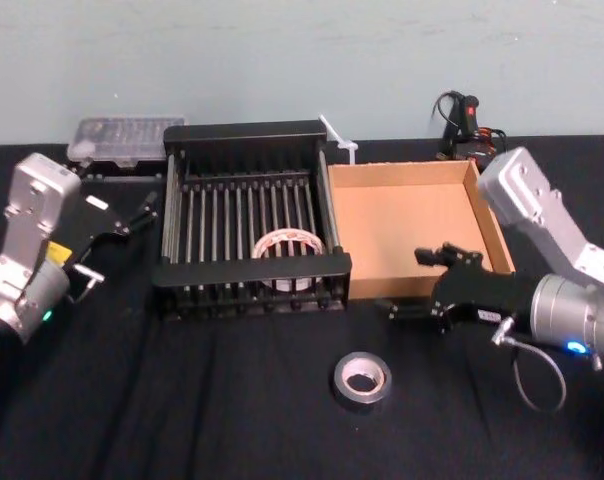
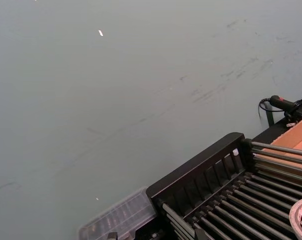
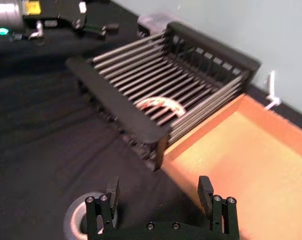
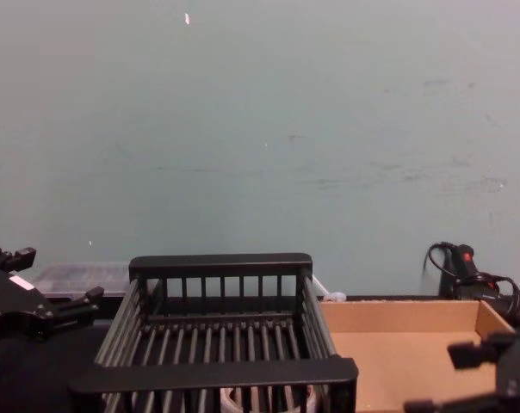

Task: Pick up the white tape and place it into the black box , Pick up the silver tape and place it into the brown box.

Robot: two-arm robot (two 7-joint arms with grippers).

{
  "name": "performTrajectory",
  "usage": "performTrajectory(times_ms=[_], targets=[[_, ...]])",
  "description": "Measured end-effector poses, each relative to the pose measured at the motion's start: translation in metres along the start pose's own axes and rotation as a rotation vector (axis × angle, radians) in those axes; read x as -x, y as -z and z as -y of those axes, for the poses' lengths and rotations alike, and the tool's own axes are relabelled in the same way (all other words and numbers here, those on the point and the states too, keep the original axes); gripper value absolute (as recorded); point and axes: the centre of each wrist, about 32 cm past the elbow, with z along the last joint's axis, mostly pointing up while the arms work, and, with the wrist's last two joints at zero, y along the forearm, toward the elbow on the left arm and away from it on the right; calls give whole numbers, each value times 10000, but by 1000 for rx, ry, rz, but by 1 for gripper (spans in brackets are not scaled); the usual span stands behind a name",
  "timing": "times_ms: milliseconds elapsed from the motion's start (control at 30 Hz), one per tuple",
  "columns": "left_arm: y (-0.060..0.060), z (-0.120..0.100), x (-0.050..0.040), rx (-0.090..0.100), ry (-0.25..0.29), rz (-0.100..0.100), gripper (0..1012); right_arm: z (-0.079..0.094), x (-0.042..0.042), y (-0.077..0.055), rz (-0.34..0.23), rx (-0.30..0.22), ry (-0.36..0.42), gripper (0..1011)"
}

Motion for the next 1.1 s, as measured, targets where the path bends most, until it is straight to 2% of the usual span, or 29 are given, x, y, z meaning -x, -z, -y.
performTrajectory(times_ms=[400,1100], targets=[[0,0,0,0,0,0,1001,-44,111,94,6,84,-87,1002],[0,0,0,0,0,0,1001,-269,107,194,-4,157,-122,1002]])
